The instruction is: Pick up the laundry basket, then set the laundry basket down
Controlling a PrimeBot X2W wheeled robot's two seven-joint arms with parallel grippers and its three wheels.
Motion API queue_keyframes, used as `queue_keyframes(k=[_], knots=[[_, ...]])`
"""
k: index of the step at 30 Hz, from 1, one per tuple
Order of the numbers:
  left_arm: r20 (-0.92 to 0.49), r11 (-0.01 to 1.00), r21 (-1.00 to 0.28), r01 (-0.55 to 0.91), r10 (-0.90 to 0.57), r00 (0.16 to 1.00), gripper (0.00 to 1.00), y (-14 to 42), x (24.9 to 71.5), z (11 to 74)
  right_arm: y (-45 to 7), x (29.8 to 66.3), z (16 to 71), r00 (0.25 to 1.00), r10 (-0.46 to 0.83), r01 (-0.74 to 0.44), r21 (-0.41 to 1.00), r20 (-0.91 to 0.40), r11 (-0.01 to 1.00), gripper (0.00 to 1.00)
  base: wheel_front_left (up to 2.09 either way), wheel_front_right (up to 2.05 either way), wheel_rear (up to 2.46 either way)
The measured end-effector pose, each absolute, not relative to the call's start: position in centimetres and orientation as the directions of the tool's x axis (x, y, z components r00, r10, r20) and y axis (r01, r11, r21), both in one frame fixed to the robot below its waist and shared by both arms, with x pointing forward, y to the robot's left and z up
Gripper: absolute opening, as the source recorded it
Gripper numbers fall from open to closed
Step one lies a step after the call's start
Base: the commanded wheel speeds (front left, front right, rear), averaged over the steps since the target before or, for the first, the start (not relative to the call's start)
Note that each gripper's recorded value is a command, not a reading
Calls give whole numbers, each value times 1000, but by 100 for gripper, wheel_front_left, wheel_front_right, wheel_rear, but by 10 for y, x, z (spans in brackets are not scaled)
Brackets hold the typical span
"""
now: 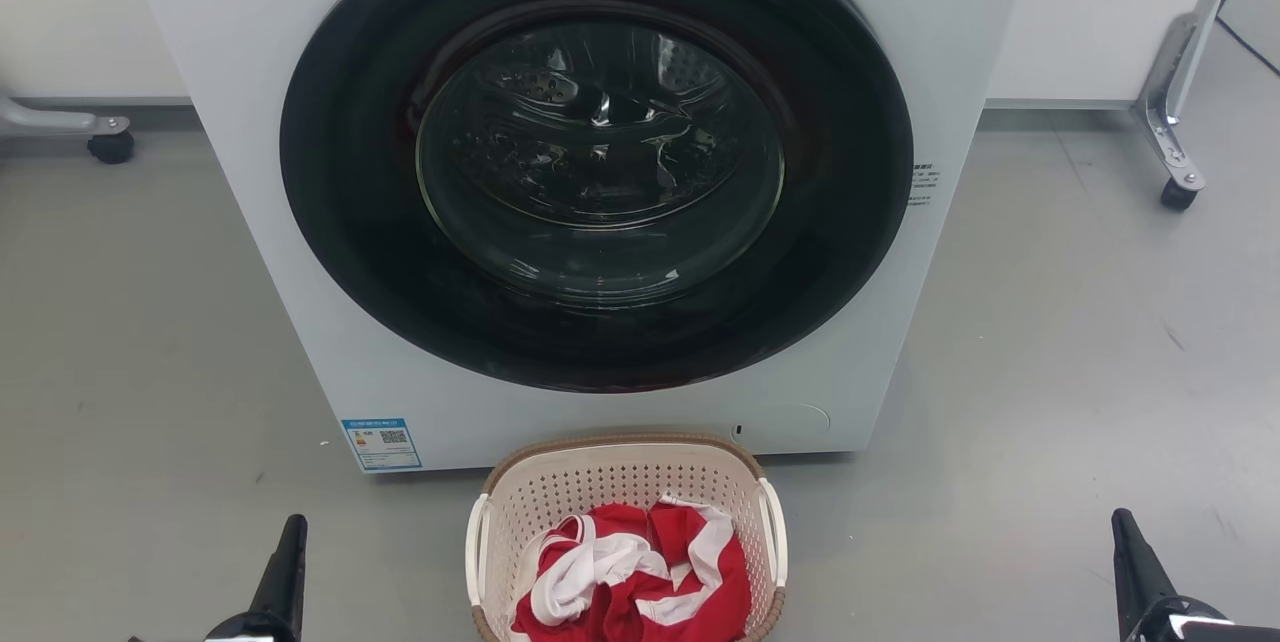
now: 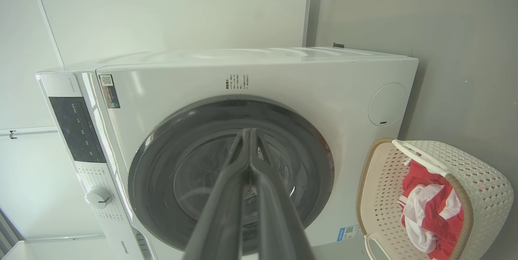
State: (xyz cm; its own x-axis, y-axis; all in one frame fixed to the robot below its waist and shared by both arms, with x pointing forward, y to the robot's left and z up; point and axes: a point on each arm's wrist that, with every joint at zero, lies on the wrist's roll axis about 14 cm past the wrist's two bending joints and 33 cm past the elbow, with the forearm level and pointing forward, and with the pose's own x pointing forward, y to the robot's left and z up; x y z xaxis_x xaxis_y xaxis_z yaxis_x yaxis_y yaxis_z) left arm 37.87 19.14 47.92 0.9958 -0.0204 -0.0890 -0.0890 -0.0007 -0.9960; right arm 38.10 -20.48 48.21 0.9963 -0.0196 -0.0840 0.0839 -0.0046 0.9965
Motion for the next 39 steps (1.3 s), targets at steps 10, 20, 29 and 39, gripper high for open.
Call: queue_keyframes(k=[10, 20, 29, 39], knots=[[-89, -1, -996, -89, -20, 996, 0, 191, 379, 479, -205, 381, 482, 996, -20, 83, 996, -84, -5, 0, 0, 0, 0], [-89, -1, -996, -89, -20, 996, 0, 191, 379, 479, -205, 381, 482, 996, -20, 83, 997, -83, -4, 0, 0, 0, 0], [-89, -2, -996, -89, -20, 996, 0, 191, 379, 479, -205, 381, 482, 996, -20, 83, 997, -83, -4, 0, 0, 0, 0], [-89, -2, -996, -89, -20, 996, 0, 191, 379, 479, -205, 381, 482, 996, -20, 83, 997, -83, -4, 0, 0, 0, 0]])
